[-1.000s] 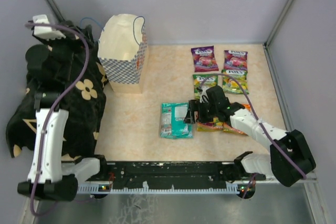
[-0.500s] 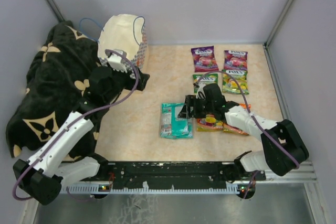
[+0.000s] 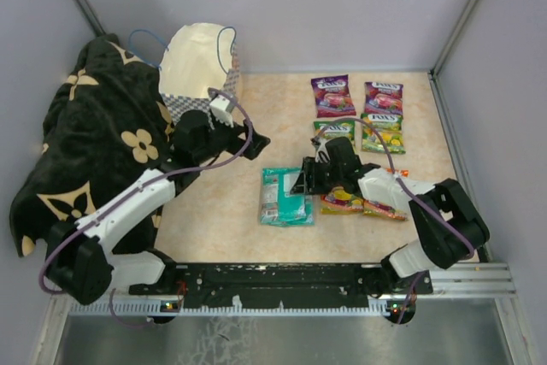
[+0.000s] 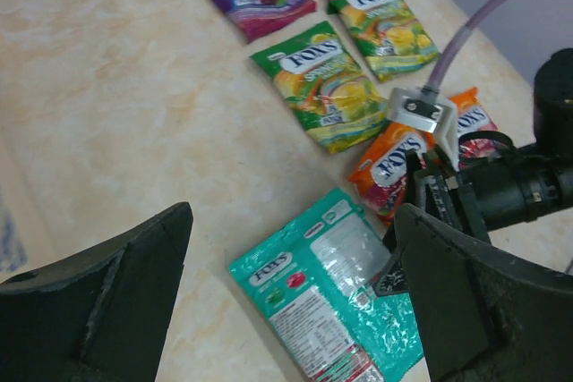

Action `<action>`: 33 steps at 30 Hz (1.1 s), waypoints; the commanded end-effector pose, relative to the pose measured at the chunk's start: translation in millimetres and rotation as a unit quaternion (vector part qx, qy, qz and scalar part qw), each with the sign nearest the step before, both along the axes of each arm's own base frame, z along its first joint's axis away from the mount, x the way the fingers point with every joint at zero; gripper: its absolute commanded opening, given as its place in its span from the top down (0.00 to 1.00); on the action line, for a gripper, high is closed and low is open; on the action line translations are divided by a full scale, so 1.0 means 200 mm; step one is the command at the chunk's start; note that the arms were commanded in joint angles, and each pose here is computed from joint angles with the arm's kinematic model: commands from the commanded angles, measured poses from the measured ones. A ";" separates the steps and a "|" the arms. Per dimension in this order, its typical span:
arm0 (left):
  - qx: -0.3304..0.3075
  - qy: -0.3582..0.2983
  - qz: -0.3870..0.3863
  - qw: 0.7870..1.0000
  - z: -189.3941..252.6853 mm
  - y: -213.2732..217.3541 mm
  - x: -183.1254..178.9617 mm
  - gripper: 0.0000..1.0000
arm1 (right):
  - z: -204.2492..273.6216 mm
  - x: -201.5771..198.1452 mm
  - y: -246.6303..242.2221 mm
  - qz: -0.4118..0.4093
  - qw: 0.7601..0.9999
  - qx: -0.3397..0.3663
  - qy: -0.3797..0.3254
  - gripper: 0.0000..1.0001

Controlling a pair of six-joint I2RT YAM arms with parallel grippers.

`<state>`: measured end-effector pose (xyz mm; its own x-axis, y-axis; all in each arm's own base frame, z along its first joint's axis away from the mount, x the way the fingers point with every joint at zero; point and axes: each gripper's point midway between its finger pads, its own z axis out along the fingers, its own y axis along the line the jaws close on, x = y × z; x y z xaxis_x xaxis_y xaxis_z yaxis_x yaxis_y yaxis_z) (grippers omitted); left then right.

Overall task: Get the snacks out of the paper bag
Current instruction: Adjust the snack at the center of the board.

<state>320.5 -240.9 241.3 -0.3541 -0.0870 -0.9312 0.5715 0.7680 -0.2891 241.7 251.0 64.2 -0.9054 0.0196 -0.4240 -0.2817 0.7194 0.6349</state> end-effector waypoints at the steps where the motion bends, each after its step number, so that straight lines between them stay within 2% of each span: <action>1: -0.014 -0.064 -0.175 0.982 0.20 -0.28 -0.05 0.00 | 0.18 0.08 0.12 0.024 0.997 0.062 -0.040 0.66; 4: 0.018 -0.088 -0.293 0.952 0.22 -0.37 -0.15 0.00 | 0.22 0.08 0.13 0.031 0.996 0.066 -0.047 0.97; 5: 0.031 -0.098 -0.321 0.942 0.21 -0.38 -0.17 0.00 | 0.24 0.09 0.13 0.032 0.996 0.064 -0.050 1.00; 11: 0.038 -0.125 -0.450 0.884 0.21 -0.33 -0.35 0.00 | 0.42 0.15 0.13 0.033 0.994 0.058 -0.085 1.00; 13: 0.019 -0.134 -0.465 0.875 0.24 -0.30 -0.36 0.00 | 0.48 0.17 0.13 0.032 0.994 0.052 -0.096 1.00; 15: 0.013 -0.140 -0.449 0.883 0.27 -0.28 -0.34 0.00 | 0.54 0.20 0.13 0.032 0.993 0.042 -0.107 1.00; 18: 0.013 -0.157 -0.362 0.919 0.33 -0.24 -0.21 0.00 | 0.60 0.29 0.10 0.021 0.992 -0.001 -0.127 1.00; 22: 0.018 -0.147 -0.154 0.977 0.40 -0.10 0.10 0.01 | 0.63 0.45 0.04 -0.009 0.987 -0.081 -0.137 1.00; 24: 0.012 -0.109 -0.065 0.992 0.39 0.00 0.24 0.01 | 0.63 0.54 0.02 -0.024 0.984 -0.115 -0.133 1.00; 26: -0.005 -0.041 0.013 0.999 0.33 0.11 0.36 0.01 | 0.60 0.61 0.01 -0.035 0.980 -0.149 -0.127 1.00; 28: -0.027 0.013 0.041 0.999 0.25 0.18 0.40 0.03 | 0.61 0.68 0.00 -0.046 0.973 -0.179 -0.135 1.00; 30: -0.045 0.032 0.039 0.998 0.20 0.19 0.39 0.04 | 0.62 0.74 -0.01 -0.053 0.966 -0.211 -0.141 1.00; 33: -0.061 0.021 0.033 0.997 0.21 0.19 0.37 0.04 | 0.60 0.79 -0.03 -0.054 0.955 -0.255 -0.144 1.00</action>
